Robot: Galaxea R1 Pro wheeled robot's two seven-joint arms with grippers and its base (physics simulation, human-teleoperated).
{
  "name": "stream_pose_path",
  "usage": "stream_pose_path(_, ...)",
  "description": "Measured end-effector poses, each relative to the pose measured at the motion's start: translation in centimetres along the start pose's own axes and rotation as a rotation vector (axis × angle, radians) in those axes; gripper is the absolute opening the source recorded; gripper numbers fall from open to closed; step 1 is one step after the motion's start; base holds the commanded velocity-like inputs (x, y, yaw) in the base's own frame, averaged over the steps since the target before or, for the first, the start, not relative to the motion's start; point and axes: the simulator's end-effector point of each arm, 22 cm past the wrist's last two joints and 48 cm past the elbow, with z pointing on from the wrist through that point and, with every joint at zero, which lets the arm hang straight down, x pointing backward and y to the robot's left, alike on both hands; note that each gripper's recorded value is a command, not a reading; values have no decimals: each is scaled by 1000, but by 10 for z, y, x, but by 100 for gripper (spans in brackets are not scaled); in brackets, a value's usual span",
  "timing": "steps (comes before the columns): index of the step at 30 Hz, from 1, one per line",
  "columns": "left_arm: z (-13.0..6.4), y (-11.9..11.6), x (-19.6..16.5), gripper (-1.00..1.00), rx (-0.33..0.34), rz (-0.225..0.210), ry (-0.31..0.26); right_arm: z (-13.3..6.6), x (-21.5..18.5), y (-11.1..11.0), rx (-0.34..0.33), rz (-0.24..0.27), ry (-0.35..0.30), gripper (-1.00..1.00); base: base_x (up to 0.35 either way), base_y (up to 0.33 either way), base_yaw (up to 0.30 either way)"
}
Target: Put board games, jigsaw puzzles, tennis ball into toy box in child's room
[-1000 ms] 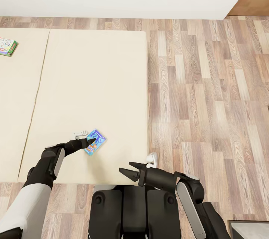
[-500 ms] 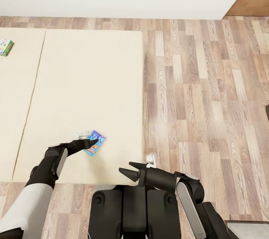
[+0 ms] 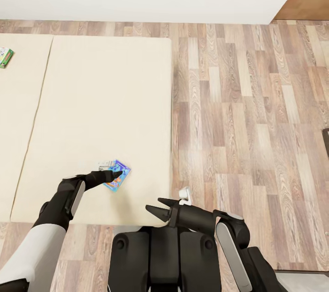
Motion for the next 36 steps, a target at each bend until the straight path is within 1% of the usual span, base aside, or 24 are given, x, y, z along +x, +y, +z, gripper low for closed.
stream_pose_path(22, 0, -1, 0, 100, 1, 0, 1, 0, 0, 0, -1, -1, 0, 100, 0, -124, 0)
stream_pose_path(36, 0, 0, 1, 100, 0, 1, 2, 0, 0, 0, -1, -1, 0, 100, 0, -212, 0)
